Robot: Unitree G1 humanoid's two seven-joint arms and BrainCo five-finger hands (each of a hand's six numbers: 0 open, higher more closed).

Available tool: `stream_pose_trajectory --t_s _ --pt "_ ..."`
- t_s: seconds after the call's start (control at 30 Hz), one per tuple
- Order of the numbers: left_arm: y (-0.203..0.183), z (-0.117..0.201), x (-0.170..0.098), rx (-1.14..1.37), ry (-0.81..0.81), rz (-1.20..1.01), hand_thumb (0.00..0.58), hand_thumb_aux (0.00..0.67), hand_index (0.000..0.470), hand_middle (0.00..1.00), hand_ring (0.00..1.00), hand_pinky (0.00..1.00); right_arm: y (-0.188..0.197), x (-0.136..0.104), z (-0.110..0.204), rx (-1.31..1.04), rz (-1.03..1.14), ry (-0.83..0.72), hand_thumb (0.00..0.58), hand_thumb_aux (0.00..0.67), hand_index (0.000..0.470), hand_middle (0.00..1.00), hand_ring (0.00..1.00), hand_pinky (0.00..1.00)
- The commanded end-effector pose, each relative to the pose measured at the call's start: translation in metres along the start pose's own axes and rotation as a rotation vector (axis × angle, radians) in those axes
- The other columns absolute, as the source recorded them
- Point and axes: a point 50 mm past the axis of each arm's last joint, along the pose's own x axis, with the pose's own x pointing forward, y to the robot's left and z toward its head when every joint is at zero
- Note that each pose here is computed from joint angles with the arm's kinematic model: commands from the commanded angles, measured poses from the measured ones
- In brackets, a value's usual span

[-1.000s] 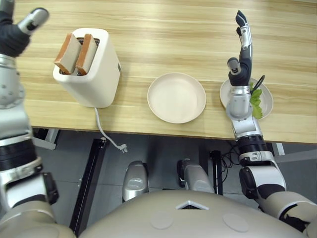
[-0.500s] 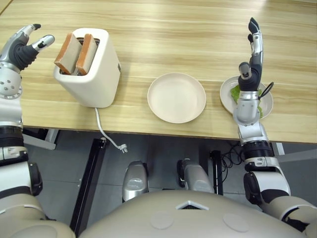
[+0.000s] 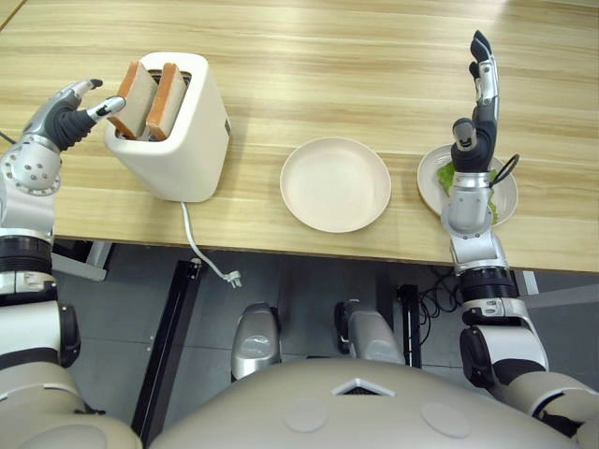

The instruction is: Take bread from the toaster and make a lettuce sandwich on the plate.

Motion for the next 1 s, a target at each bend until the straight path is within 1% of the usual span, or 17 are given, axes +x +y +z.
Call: stream_pose_trajectory --t_s 0.03,0.2,0.37,0.4,0.43,0.47,0.5,0.57,0.6,0.63,0.67,0.87,0.9,0.93,1.0 --pt "-0.004 0.002 0.002 0.019 -0.001 -0.030 0.000 0.000 0.000 0.00 0.00 0.00 -0.001 -0.001 0.001 -0.003 0.000 0.007 0.000 0.000 0.000 0.00 0.00 0.00" --pt "0.005 0.008 0.001 0.032 -0.021 -0.009 0.000 0.000 0.000 0.00 0.00 0.00 0.000 -0.001 0.001 -0.004 0.004 0.008 0.000 0.000 0.000 0.00 0.00 0.00" --pt "0.009 0.012 0.001 0.096 -0.023 -0.012 0.000 0.000 0.000 0.00 0.00 0.00 0.001 -0.001 0.001 -0.003 0.003 0.007 0.000 0.000 0.000 0.00 0.00 0.00" --pt "0.009 0.012 0.000 0.118 -0.016 -0.015 0.027 0.016 0.011 0.00 0.00 0.00 0.001 -0.001 0.002 -0.002 0.002 0.006 0.000 0.000 0.000 0.00 0.00 0.00" --pt "0.010 0.011 0.000 0.135 -0.008 -0.018 0.075 0.045 0.031 0.00 0.00 0.00 0.001 -0.001 0.002 -0.001 0.002 0.005 0.000 0.000 0.000 0.00 0.00 0.00" --pt "0.009 0.011 0.000 0.147 -0.001 -0.023 0.075 0.045 0.031 0.00 0.00 0.00 0.001 -0.001 0.002 -0.001 0.001 0.004 0.000 0.000 0.000 0.00 0.00 0.00" --pt "0.008 0.010 0.000 0.153 0.007 -0.031 0.201 0.129 0.088 0.00 0.00 0.00 0.001 -0.001 0.003 -0.001 0.001 0.003 0.000 0.000 0.000 0.00 0.00 0.00" --pt "0.006 0.008 0.000 0.169 0.024 -0.047 0.285 0.192 0.132 0.00 0.00 0.00 0.002 0.000 0.003 0.000 0.000 0.002 0.000 0.000 0.000 0.00 0.00 0.00" --pt "0.004 0.008 0.000 0.172 0.029 -0.051 0.400 0.297 0.204 0.00 0.00 0.00 0.002 0.000 0.003 0.000 0.001 0.002 0.000 0.000 0.000 0.00 0.00 0.00" --pt "0.003 0.008 0.000 0.169 0.032 -0.056 0.400 0.297 0.204 0.00 0.00 0.00 0.002 0.000 0.003 0.001 0.000 0.002 0.000 0.000 0.000 0.00 0.00 0.00" --pt "0.002 0.007 0.000 0.166 0.033 -0.060 0.436 0.336 0.231 0.00 0.00 0.00 0.002 0.000 0.003 0.001 0.000 0.002 0.000 0.000 0.000 0.00 0.00 0.00" --pt "-0.005 0.008 0.000 0.160 0.031 -0.076 0.452 0.355 0.244 0.00 0.00 0.00 0.002 0.000 0.004 0.001 0.000 0.002 0.000 0.000 0.000 0.00 0.00 0.00" --pt "-0.006 0.009 0.000 0.157 0.023 -0.075 0.493 0.410 0.281 0.00 0.00 0.00 0.002 0.000 0.004 0.001 0.000 0.002 0.000 0.000 0.000 0.00 0.00 0.00" --pt "-0.005 0.011 0.001 0.146 0.012 -0.066 0.580 0.670 0.460 0.00 0.00 0.00 0.002 0.000 0.004 0.001 0.000 0.001 0.000 0.000 0.000 0.00 0.00 0.00" --pt "-0.002 0.016 0.001 0.113 -0.018 -0.031 0.580 0.670 0.460 0.00 0.00 0.00 0.002 0.000 0.003 0.000 0.001 0.002 0.000 0.000 0.000 0.00 0.00 0.00"
